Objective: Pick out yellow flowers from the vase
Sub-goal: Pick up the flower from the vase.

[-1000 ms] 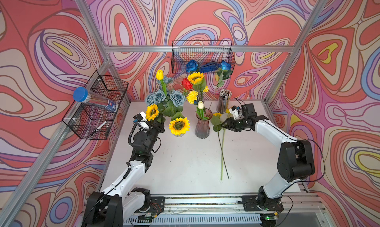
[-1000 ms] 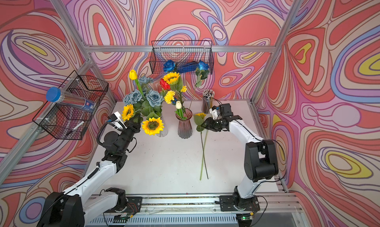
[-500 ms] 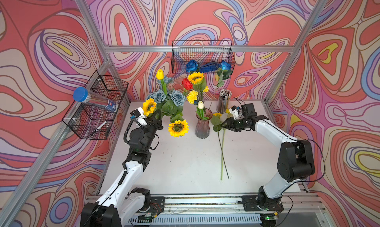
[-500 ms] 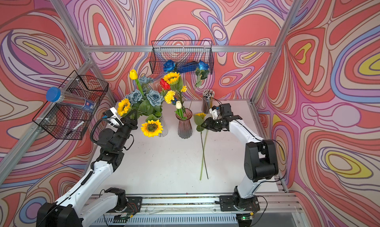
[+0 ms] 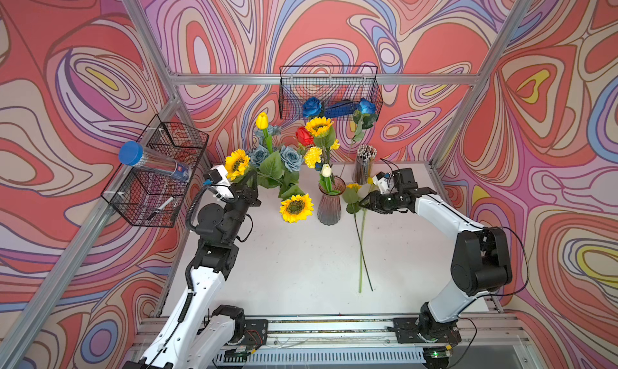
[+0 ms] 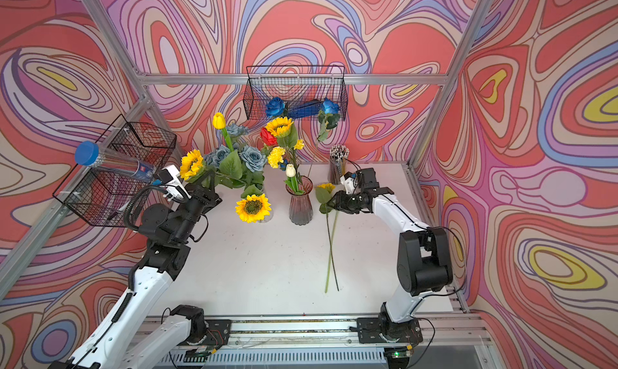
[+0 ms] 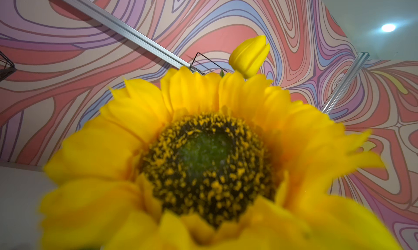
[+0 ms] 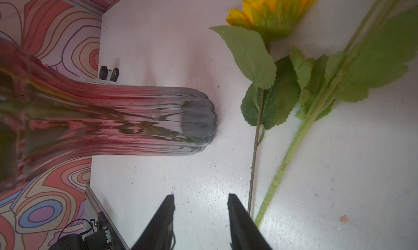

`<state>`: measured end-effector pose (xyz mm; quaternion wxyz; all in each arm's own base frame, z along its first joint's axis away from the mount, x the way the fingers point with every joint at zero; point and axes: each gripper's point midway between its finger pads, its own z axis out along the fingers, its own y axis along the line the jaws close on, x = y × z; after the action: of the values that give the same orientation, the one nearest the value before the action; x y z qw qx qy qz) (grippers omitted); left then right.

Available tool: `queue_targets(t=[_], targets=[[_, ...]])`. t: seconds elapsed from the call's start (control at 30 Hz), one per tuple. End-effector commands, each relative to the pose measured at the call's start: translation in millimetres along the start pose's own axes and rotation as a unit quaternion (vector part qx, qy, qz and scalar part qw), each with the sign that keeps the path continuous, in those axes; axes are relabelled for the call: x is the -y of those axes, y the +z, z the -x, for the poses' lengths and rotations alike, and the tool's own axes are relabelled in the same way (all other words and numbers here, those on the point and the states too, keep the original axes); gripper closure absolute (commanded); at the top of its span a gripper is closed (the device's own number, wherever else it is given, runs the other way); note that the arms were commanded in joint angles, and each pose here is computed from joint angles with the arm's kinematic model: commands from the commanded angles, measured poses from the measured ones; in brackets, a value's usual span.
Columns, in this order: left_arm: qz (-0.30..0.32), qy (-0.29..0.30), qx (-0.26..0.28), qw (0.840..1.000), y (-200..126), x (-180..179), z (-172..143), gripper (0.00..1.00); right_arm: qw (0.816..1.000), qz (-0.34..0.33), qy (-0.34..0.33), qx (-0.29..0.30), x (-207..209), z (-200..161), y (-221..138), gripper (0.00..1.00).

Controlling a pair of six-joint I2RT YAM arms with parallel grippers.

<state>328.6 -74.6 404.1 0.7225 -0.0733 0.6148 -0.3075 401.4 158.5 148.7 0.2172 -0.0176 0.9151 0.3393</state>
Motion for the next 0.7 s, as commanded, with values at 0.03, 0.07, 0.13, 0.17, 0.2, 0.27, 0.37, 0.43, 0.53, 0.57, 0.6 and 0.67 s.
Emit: queue_targets(t=[0.03,0.07,0.13,0.17,0.2,0.27,0.37,0.43,0.53,0.57,0.6,0.67], targets=[[-0.006,0.029,-0.001,1.0,-5.1,13.6,16.8,0.95,1.0,0.007,-0.006,0.003,-3.7,3.0,-1.5,0.58],[-0.008,0.031,-0.002,0.999,-6.2,16.2,19.4,0.95,1.0,0.007,-0.005,0.003,-3.6,2.9,-1.9,0.58],[-0.013,0.037,-0.006,0.999,-8.2,22.0,24.1,0.95,1.0,0.007,-0.008,0.003,-4.2,2.6,-2.6,0.58],[-0.018,0.04,-0.011,0.999,-9.2,25.5,25.3,0.95,1.0,0.007,-0.009,0.004,-4.5,2.9,-3.4,0.58],[-0.021,0.044,-0.018,0.999,-10.2,29.1,26.9,0.95,1.0,0.007,-0.01,0.003,-4.6,2.6,-3.7,0.58],[-0.028,0.053,-0.022,0.998,-12.3,35.5,31.4,0.95,1.0,0.007,-0.011,0.003,-4.5,1.9,-3.4,0.58],[-0.027,0.066,-0.021,0.997,-15.7,40.1,39.0,0.95,1.0,0.01,-0.01,0.002,-4.7,1.6,-2.4,0.58],[-0.024,0.077,-0.022,0.997,-17.5,42.0,43.4,0.96,1.0,0.01,-0.009,0.004,-5.0,2.1,-2.9,0.58],[-0.022,0.087,-0.019,0.996,-20.1,44.5,49.5,0.96,1.0,0.011,-0.01,0.005,-5.7,2.4,-3.7,0.58],[-0.021,0.089,-0.018,0.996,-20.6,44.7,50.7,0.96,1.0,0.011,-0.012,0.006,-6.5,2.7,-4.1,0.58],[-0.019,0.091,-0.019,0.995,-20.5,44.4,50.8,0.96,1.0,0.011,-0.01,0.005,-5.6,1.9,-3.5,0.58],[-0.018,0.093,-0.018,0.995,-20.9,44.5,51.9,0.96,1.0,0.012,-0.01,0.004,-6.0,1.9,-3.4,0.58]])
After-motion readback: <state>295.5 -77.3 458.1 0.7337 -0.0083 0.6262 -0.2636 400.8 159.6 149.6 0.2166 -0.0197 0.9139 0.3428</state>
